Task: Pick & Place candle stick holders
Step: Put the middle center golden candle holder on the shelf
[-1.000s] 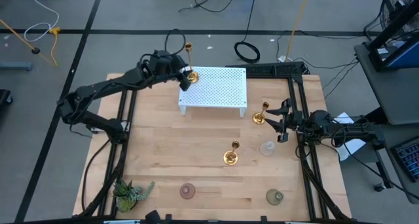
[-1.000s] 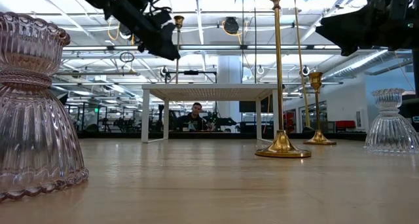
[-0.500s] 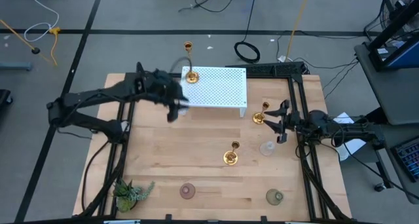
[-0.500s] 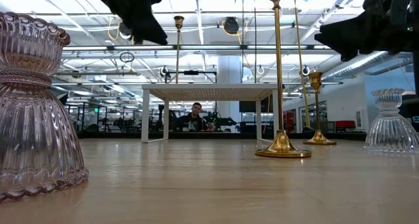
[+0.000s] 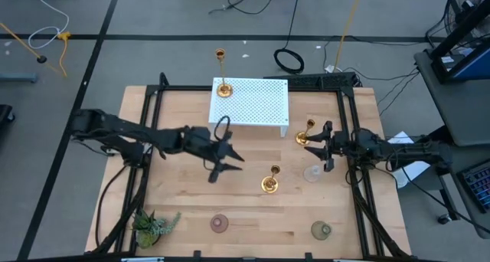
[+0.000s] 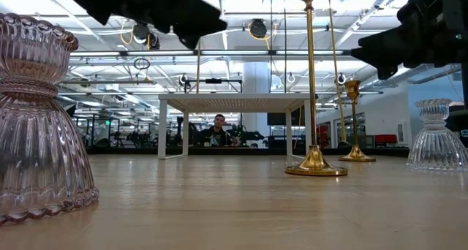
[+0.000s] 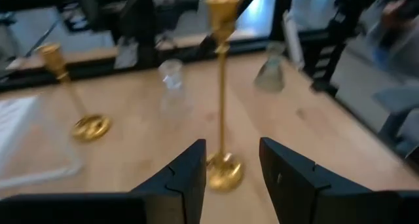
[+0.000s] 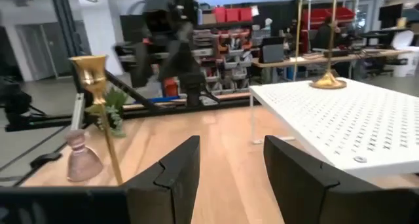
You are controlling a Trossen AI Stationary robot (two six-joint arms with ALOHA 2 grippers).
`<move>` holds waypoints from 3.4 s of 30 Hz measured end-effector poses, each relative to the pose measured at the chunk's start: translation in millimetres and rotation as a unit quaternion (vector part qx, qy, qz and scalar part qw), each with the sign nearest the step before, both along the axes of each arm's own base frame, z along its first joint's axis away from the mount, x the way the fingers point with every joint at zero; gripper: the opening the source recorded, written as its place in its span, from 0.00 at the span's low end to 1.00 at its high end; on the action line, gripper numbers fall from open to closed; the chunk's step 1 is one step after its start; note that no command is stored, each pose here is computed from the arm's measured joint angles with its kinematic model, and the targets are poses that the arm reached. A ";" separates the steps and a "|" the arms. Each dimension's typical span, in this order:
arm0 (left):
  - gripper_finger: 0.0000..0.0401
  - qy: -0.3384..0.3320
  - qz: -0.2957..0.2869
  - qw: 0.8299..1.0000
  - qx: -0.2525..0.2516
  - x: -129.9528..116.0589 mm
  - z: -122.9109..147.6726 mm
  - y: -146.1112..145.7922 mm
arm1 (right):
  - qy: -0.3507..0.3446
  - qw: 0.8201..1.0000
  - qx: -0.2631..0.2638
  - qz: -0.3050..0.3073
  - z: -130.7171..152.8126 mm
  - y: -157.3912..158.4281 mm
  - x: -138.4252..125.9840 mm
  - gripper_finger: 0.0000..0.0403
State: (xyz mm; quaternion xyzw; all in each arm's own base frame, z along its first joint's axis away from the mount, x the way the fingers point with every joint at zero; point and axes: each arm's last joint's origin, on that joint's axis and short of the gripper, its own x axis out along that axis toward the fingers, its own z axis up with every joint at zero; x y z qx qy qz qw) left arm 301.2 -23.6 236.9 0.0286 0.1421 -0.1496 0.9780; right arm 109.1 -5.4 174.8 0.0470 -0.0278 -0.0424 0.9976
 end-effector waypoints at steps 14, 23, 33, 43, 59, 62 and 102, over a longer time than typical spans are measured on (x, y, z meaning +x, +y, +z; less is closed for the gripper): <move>0.37 -0.070 0.034 0.996 -0.044 48.6 -63.0 -23.0 | 0.039 0.999 0.001 -0.001 -7.2 -0.3 6.3 0.40; 0.37 -0.052 0.018 0.998 -0.043 94.4 -85.4 -32.2 | 0.042 0.999 0.001 -0.002 -7.7 -0.4 6.6 0.40; 0.35 -0.035 0.042 0.998 -0.024 105.8 -94.4 -31.0 | 0.045 0.999 0.001 -0.001 -8.4 -0.3 6.7 0.40; 0.04 -0.035 0.054 0.997 -0.037 106.7 -93.6 -24.8 | 0.047 0.999 0.001 0.000 -8.6 -0.3 6.7 0.40; 0.04 -0.098 0.075 0.992 -0.037 62.2 28.3 -21.0 | 0.049 0.999 0.013 0.000 -9.2 -0.3 6.7 0.40; 0.03 -0.123 0.106 0.986 -0.027 43.3 58.9 -13.2 | 0.044 0.999 0.014 0.000 -8.4 -0.3 6.7 0.40; 0.06 -0.119 0.493 0.861 0.037 40.4 27.1 159.5 | 0.036 0.999 0.010 -0.002 -6.7 -0.4 6.8 0.40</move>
